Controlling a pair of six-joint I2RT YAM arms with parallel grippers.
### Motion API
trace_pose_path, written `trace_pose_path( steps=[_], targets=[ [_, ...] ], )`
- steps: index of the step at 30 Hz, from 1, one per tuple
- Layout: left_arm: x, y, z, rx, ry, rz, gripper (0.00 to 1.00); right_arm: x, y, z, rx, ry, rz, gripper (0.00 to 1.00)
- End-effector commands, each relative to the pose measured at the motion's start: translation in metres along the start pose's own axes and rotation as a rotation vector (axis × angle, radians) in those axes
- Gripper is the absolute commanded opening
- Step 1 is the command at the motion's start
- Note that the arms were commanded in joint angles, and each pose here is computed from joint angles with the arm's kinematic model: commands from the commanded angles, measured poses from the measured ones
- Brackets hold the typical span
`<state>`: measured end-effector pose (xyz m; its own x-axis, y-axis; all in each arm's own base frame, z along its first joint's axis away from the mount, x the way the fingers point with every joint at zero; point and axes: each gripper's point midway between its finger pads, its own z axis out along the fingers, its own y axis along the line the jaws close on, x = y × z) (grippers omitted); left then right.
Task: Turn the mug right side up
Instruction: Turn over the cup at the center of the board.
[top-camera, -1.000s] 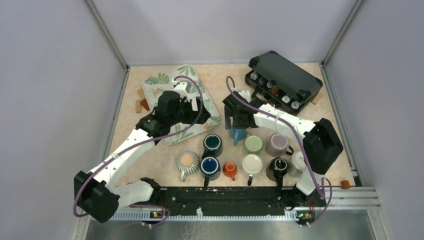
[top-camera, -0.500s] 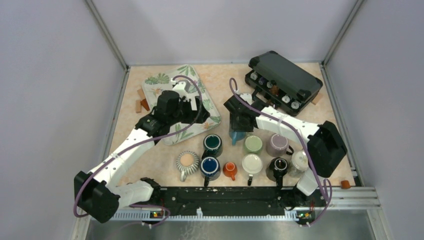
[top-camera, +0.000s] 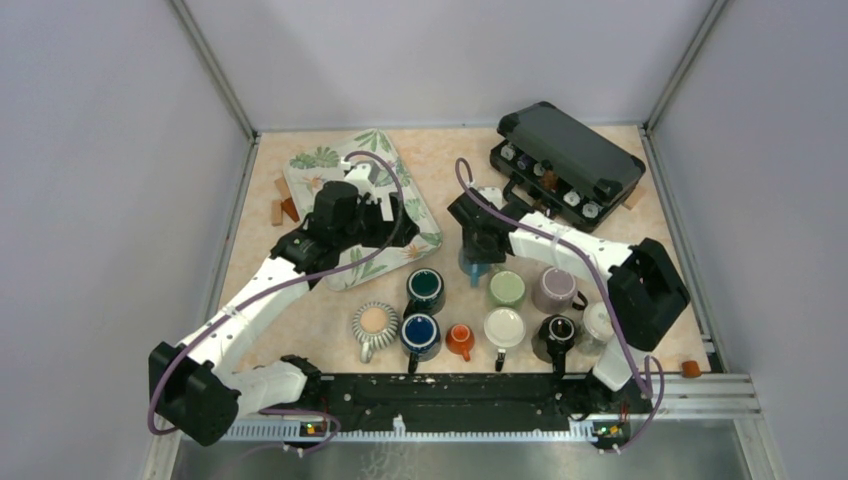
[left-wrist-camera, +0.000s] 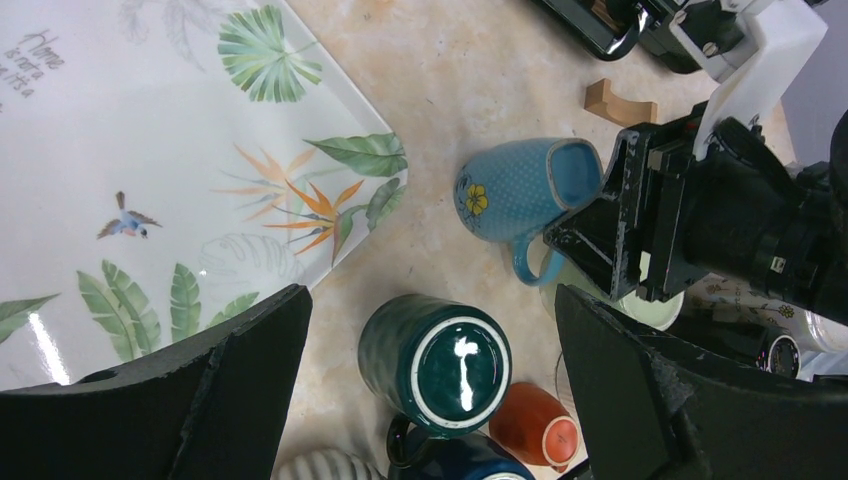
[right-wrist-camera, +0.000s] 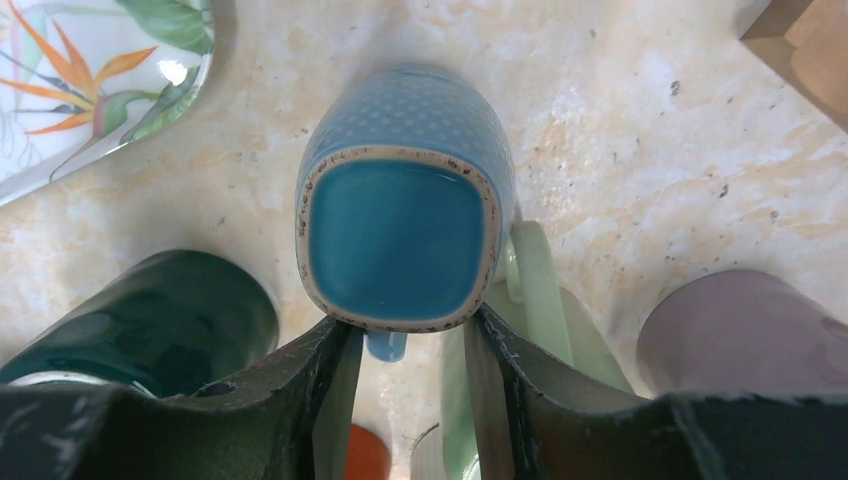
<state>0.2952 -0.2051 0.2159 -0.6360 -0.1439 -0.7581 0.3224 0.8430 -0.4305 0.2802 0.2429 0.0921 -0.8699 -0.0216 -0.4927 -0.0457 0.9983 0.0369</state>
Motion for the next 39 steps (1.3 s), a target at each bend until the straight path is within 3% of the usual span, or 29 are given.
trace_pose_path(
  steps=[1, 15, 21, 27, 39],
  targets=[
    [-0.004, -0.003, 0.005, 0.026, -0.019, -0.016, 0.98, -0.021, -0.004, 0.006, 0.015, -0.053, -0.022, 0.41],
    [0.002, -0.003, 0.009, 0.033, 0.001, -0.039, 0.98, -0.017, 0.005, 0.006, -0.048, -0.054, -0.009, 0.32],
    [0.003, -0.002, 0.009, 0.034, 0.003, -0.045, 0.98, -0.011, 0.006, 0.009, -0.048, -0.041, 0.001, 0.33],
    [0.003, -0.001, 0.009, 0.033, 0.004, -0.055, 0.98, -0.006, 0.004, 0.012, -0.043, -0.033, 0.018, 0.42],
    [0.006, -0.001, 0.010, 0.038, 0.014, -0.070, 0.99, -0.012, 0.011, 0.015, -0.062, -0.051, 0.042, 0.35]
  ],
)
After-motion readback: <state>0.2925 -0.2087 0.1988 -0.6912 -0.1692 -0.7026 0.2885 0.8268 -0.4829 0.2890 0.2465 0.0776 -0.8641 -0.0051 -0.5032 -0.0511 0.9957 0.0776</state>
